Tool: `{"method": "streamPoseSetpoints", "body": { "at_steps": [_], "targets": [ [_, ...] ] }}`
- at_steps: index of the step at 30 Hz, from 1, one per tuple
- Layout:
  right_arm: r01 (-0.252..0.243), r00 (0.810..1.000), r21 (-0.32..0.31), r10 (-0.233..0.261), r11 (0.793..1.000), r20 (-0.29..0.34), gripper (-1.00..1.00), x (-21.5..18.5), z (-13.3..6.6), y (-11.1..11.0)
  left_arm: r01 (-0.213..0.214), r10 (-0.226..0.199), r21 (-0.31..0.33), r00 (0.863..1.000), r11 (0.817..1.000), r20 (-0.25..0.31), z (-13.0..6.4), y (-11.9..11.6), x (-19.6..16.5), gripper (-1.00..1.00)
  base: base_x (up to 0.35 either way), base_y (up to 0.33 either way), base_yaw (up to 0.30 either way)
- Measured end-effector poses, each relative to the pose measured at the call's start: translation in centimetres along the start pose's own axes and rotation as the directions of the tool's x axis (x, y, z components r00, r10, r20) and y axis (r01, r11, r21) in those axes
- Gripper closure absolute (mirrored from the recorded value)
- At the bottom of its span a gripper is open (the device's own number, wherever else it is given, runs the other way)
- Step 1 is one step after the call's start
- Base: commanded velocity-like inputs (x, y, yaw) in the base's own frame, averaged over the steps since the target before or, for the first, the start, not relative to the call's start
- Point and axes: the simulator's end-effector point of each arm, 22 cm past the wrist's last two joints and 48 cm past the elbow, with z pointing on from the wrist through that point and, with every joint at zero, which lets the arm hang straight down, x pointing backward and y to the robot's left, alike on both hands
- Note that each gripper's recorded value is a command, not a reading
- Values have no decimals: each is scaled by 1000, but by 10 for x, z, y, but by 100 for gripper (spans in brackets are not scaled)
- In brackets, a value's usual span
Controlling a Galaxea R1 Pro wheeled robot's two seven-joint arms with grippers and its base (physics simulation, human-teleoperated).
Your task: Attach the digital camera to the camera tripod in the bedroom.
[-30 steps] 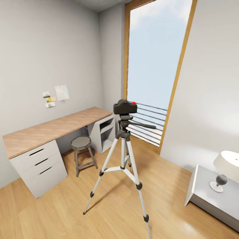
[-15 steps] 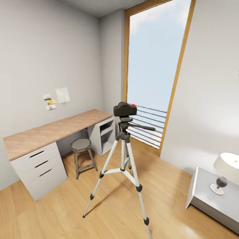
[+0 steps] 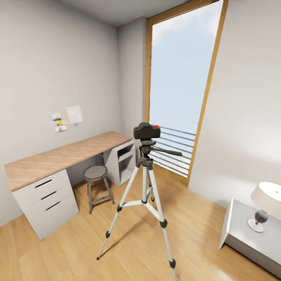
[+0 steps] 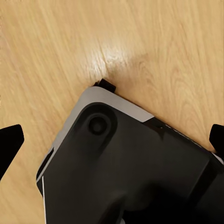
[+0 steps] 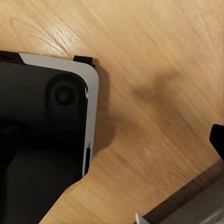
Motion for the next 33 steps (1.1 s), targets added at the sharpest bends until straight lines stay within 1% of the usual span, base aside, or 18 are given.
{"method": "streamPoseSetpoints", "body": {
  "at_steps": [15, 33],
  "targets": [
    [-3, 1000, -7, 3, 1000, 24, -100, -10, -1, 7, 3, -3, 9, 1000, 1000, 21, -2, -3, -9, -100, 0, 0, 0],
    [-4, 999, -7, 4, 1000, 47, -100, -19, -3, 7, 5, -6, 22, 999, 1000, 41, -5, -7, -17, -100, 0, 0, 0]
  ]
}}
